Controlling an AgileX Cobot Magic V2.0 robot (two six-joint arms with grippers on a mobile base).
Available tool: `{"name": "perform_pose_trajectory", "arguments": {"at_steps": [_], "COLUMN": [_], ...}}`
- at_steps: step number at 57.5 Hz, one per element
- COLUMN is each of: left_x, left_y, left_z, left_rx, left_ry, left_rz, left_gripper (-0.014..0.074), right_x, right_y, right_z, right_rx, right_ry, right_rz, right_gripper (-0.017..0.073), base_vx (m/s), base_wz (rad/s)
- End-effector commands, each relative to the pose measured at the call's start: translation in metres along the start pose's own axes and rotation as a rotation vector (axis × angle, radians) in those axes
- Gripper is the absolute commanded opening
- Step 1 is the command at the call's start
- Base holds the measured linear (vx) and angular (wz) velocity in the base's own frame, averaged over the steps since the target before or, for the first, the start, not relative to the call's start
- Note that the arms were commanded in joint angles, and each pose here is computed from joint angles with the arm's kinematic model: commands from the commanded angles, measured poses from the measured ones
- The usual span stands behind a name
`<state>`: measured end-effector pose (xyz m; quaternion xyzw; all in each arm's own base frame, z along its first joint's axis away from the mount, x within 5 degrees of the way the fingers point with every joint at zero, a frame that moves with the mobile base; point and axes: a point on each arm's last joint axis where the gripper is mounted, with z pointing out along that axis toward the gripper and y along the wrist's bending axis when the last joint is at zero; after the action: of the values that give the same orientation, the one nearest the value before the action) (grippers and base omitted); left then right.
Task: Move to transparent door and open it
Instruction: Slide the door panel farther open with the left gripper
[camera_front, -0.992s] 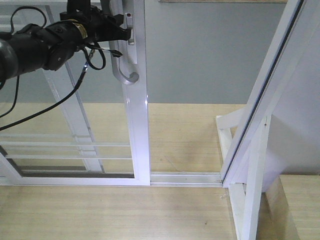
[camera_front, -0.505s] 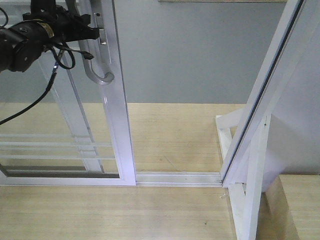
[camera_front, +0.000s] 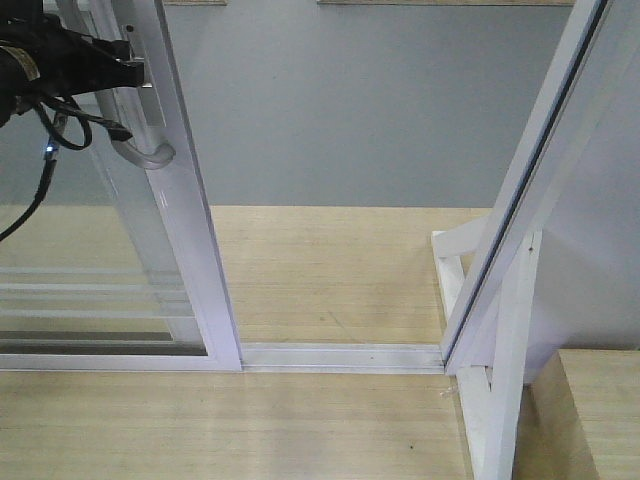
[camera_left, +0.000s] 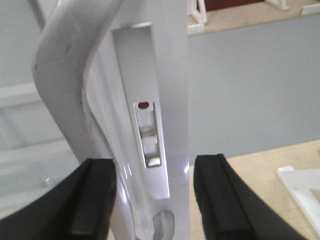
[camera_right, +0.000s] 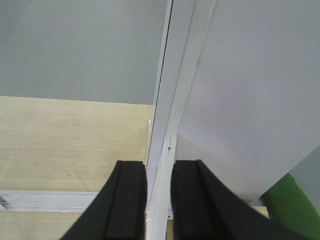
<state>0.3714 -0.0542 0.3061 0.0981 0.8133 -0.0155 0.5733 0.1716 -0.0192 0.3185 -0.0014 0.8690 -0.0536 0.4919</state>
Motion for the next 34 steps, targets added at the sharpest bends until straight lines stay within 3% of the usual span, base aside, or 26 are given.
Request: {"name": "perform_pose_trajectory", "arguments": {"at_steps": [1, 9, 25, 34], "left_x": [-0.030, -0.022, 0.000, 0.002], "left_y": [0.000, -0.004, -0.009, -0.008], "left_z": [-0.025, -0.047, -0.106, -0.135], "left_rx": [0.012, 0.040, 0.062, 0.054], "left_ry": [-0.152, -0.209, -0.284, -0.323], "left_rz": [0.017, 0.057, 0.006, 0.009], "left_gripper": [0.0502, 0.0502, 0.0502, 0.0502], "right_x": [-0.016, -0.016, -0.015, -0.015], "right_y": [-0.003, -0.003, -0.003, -0.003], "right_z": [-0.005, -0.005, -0.005, -0.005], "right_rx": [0.020, 0.021, 0.020, 0.019], "right_ry": [-0.112, -0.112, -0.107, -0.097], "right_rz": [-0.006, -0.006, -0.006, -0.006], "right_gripper": [0.0253, 0.0253, 0.0253, 0.0253], "base_vx": [0.00, 0.00, 0.00, 0.00], "base_wz": [0.00, 0.00, 0.00, 0.00]}}
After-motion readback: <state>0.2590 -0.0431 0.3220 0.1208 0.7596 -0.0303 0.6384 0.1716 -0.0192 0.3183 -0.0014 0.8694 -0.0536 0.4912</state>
